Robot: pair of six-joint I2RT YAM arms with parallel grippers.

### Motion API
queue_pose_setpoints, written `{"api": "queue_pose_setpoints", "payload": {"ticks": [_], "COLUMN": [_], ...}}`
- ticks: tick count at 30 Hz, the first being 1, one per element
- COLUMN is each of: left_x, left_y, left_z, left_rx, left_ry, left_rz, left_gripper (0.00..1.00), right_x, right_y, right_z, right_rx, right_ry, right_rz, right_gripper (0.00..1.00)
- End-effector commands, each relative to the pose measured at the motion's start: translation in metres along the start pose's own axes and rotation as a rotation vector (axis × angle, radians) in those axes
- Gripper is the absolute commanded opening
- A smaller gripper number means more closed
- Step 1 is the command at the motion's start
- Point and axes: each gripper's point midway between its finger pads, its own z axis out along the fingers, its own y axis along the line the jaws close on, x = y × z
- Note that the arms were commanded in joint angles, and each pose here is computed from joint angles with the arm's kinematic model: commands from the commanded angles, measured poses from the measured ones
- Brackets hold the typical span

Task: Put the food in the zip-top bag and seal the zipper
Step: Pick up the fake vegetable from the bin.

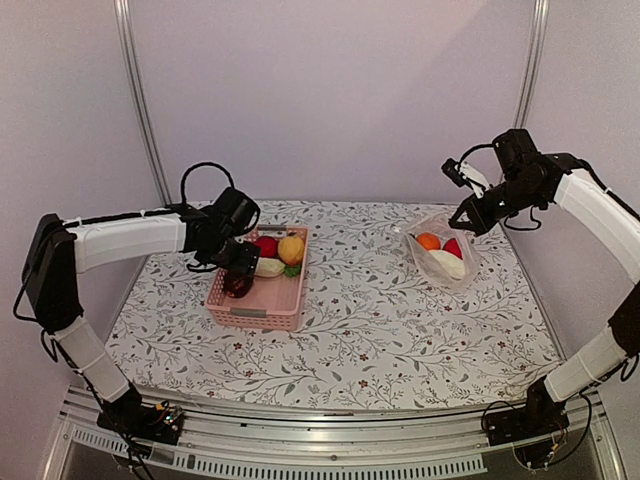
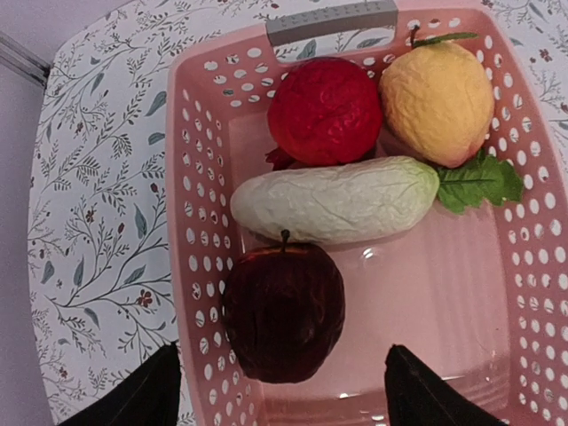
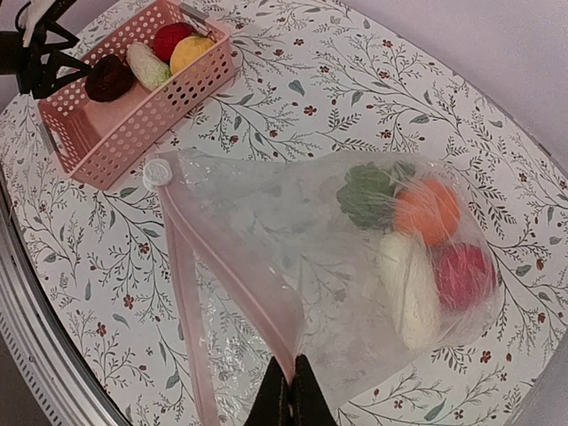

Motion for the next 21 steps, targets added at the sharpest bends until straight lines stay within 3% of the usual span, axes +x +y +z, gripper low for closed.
{"api": "queue_pose_setpoints", "payload": {"ticks": [1,10,21], "left_x": [0.017,0.012,0.027], "left_y": [0.002,0.0,0.008], "left_z": [0.023,0.054,0.068], "left_rx": [-0.028,-0.11,-0.22], "left_ry": [0.079,0.17,0.254], "left_rz": [0.1,0.188,0.23], "left_gripper": [0.79,0.71,0.74], "right_x": [0.001,0.003,0.007], "right_y": [0.009,0.012,0.013], "right_z": [-0.004,-0.01,-0.012], "right_rx": [-0.02,-0.015,-0.013], "right_ry": [-0.023,-0.028,-0.026], "right_rz": [-0.003,-0.009,-0.014], "right_gripper": [0.0,0.0,0.0]}}
